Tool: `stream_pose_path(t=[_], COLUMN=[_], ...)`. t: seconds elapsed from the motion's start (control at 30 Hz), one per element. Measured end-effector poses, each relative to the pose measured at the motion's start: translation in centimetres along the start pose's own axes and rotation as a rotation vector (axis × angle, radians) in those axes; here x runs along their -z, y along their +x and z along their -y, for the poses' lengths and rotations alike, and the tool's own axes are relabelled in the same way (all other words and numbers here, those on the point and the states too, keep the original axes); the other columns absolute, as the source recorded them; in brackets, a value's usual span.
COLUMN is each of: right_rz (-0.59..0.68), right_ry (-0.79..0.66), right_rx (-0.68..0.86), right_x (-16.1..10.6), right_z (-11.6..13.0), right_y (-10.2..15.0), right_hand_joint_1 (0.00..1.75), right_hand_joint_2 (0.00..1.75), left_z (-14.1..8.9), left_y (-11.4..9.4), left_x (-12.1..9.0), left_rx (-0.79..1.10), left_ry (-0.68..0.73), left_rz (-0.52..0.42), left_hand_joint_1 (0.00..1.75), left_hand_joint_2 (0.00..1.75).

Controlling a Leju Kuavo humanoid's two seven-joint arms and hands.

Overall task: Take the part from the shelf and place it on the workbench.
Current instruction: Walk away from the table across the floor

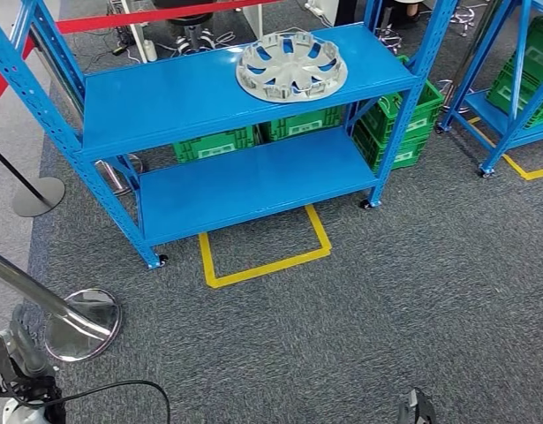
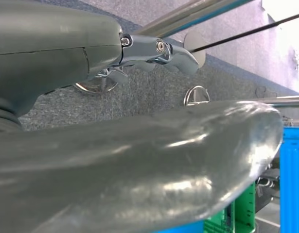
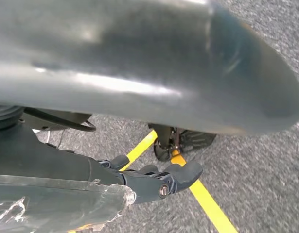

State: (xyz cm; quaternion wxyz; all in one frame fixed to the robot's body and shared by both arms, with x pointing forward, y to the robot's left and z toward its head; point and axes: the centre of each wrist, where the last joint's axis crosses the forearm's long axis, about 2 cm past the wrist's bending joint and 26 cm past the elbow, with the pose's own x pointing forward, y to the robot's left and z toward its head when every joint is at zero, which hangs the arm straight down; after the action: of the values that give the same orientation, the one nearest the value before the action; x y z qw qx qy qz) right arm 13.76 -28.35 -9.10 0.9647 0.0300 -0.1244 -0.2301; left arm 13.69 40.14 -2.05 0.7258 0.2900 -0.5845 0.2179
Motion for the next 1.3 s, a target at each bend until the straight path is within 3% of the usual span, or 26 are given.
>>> stream_pose_path(t=[0.7, 1.17, 1.3], right_rz=[0.005, -0.016, -0.001], right_ry=[0.031, 0.016, 0.062], right_rx=[-0.026, -0.019, -0.056], right_x=[-0.1, 0.0, -0.2], right_z=[-1.3, -0.6, -2.6], right_y=[-0.4, -1.7, -0.2], right_hand_joint_1=[0.00, 0.00, 0.00], right_hand_joint_2=[0.00, 0.00, 0.00], left_z=[-0.9, -0.7, -1.4], left_y=[-0.3, -0.5, -0.8], left_x=[-0.3, -0.7, -1.0], left_rx=[0.008, -0.005, -0.013], left_ry=[0.018, 0.015, 0.047], left_rz=[0.008, 0.000, -0.001], left_hand_joint_1=[0.00, 0.00, 0.00], left_hand_joint_2=[0.00, 0.00, 0.00])
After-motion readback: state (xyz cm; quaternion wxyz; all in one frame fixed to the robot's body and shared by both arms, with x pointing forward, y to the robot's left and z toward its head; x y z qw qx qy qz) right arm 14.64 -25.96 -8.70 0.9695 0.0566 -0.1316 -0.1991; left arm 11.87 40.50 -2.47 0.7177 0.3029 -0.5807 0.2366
